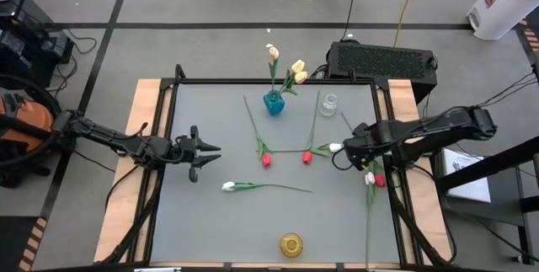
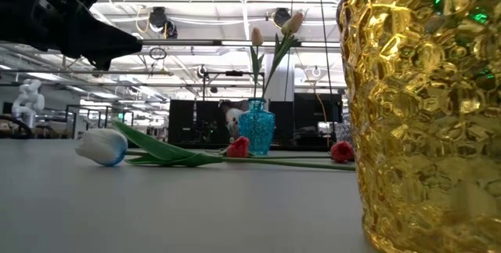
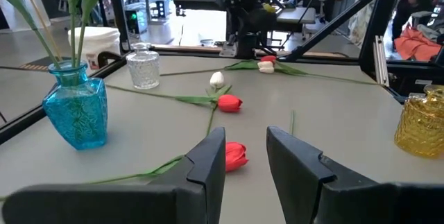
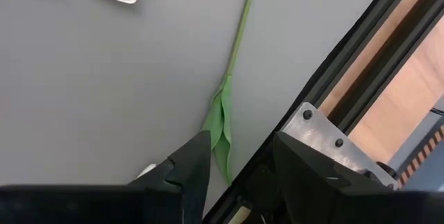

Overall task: Sort flowers into vase by color
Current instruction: Put the right red flower into the transparent vase

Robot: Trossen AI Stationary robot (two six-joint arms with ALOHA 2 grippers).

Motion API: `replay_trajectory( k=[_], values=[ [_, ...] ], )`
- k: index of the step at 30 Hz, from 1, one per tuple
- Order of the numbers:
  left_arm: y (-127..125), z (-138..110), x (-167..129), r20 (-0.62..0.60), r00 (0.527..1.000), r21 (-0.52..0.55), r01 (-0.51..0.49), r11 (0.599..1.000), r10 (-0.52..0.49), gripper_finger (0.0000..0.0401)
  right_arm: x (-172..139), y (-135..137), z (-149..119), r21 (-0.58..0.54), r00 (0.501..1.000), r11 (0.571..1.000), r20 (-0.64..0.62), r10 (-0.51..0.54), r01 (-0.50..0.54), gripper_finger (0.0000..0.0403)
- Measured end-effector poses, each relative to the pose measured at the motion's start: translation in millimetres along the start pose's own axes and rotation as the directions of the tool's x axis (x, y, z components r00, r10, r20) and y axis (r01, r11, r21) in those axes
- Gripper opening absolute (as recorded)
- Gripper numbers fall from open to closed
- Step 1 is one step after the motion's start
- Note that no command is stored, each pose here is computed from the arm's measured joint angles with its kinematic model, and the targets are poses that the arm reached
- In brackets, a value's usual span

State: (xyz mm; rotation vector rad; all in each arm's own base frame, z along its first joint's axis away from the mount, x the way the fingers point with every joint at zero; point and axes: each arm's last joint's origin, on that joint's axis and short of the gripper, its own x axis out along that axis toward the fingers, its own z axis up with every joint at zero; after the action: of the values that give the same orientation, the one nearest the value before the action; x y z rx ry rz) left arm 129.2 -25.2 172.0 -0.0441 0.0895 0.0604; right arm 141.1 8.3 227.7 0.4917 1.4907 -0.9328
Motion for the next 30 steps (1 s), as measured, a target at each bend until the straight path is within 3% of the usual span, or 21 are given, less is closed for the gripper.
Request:
replay_trajectory(
  k=[8,13,16,21,30],
  values=[
    [0,0,0,0.0,1.0,0.0,0.001,1.0,-0.001,0.0114,19,16,4,-0.009,0.988,0.99,0.054,0.144,-0.143,0.0148],
    [0,0,0,0.0,1.0,-0.001,0.002,1.0,-0.002,0.0114,43,14,-4,-0.044,0.994,0.993,0.002,0.106,-0.106,0.0148],
    [0,0,0,0.0,1.0,-0.002,0.003,1.0,-0.003,0.0114,51,16,-5,-0.056,0.99,0.988,-0.004,0.143,-0.143,0.0148],
    [0,0,0,0.0,1.0,-0.019,0.003,1.0,-0.003,0.0114,55,14,-1,-0.03,0.992,0.991,0.004,0.13,-0.13,0.0148],
    [0,0,0,0.001,1.0,-0.029,0.003,1.0,-0.003,0.0114,59,3,15,-0.08,0.995,0.992,0.033,0.099,-0.097,0.0148]
  ],
)
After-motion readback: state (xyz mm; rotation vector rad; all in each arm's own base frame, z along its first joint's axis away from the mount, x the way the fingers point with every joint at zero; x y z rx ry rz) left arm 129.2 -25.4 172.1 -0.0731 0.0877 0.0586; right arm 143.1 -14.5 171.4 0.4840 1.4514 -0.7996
